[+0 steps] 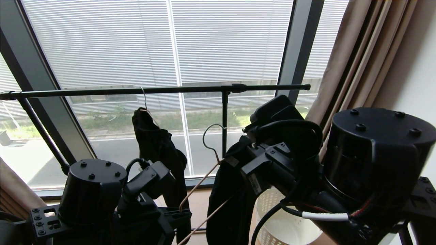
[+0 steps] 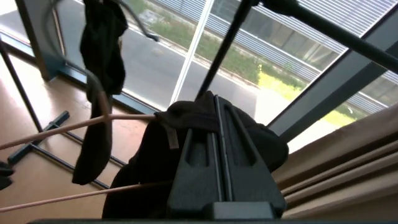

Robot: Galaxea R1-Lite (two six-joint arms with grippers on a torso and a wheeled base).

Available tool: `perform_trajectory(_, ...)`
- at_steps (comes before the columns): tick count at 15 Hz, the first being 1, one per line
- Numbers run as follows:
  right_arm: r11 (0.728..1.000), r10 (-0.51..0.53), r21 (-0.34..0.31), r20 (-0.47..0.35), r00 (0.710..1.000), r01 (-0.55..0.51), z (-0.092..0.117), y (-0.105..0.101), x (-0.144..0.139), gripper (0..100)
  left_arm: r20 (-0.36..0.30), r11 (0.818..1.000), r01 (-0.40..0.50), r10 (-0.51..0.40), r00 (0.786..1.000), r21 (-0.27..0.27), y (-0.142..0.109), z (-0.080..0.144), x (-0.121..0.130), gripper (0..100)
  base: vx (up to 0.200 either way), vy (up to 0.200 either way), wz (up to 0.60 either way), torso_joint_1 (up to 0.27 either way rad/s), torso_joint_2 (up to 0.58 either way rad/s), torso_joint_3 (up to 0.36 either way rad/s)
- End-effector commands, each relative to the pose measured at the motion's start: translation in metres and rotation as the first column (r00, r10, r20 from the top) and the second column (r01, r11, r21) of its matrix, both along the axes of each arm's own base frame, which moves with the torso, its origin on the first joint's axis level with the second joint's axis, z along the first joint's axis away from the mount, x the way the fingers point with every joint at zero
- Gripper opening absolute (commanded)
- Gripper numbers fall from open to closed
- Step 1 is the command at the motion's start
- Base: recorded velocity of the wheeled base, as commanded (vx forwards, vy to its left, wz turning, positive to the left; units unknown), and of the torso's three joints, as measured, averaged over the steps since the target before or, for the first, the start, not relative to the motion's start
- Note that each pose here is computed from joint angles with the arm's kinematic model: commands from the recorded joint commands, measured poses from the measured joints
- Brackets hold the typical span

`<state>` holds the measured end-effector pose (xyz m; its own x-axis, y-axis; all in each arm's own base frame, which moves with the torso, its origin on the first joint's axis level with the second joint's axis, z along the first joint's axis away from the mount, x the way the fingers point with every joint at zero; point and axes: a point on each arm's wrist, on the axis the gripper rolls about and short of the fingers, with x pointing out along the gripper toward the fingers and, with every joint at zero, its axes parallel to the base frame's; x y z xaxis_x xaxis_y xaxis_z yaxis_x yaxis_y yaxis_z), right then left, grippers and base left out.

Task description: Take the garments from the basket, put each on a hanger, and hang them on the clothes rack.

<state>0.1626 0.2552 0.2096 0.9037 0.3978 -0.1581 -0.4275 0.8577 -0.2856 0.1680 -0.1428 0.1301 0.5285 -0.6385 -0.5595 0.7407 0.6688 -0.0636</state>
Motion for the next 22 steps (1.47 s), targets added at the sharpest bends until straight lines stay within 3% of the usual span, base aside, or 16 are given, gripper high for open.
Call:
perform_trajectory(1,1.0,0.028,0.003,-0.008,1.0,-0.028,-0.003,0.009,-0.005,0,-0.003,1.0,-0.001,0.001,1.0,0.002,0.0,-0.001,0.0,0,0.0,0.0,0.0,0.0,0.0,0.0)
perform_trajectory(5,0.999,0.022,0.035,-0.027,0.999,-0.021,-0.004,0.013,-0.003,0,-0.003,1.0,-0.001,0.001,1.0,0.002,0.001,-0.001,-0.001,0,0.0,0.0,0.0,0.0,0.0,0.0)
perform_trajectory(6,0.999,0.021,0.032,-0.028,0.999,-0.02,-0.005,0.011,-0.004,100,-0.002,1.0,-0.002,0.002,1.0,-0.001,0.002,-0.001,-0.002,0,0.0,0.0,0.0,0.0,0.0,0.0)
perform_trajectory(14,0.999,-0.039,0.024,-0.033,0.999,0.04,-0.002,-0.029,-0.007,100,0.08,0.997,0.008,-0.003,0.997,-0.07,0.009,-0.002,-0.012,0,0.0,0.0,0.0,0.0,0.0,0.0)
perform_trajectory(18,0.999,-0.016,-0.049,-0.086,0.996,0.011,-0.01,-0.046,-0.016,100,0.111,0.995,0.011,-0.001,0.994,-0.098,0.008,0.002,-0.01,0,0.0,0.0,0.0,0.0,0.0,0.0)
perform_trajectory(22,0.985,0.067,-0.139,-0.218,0.974,-0.098,-0.018,-0.068,-0.023,100,0.137,0.992,0.015,0.002,0.991,-0.122,0.011,0.0,-0.013,0,0.0,0.0,0.0,0.0,0.0,0.0)
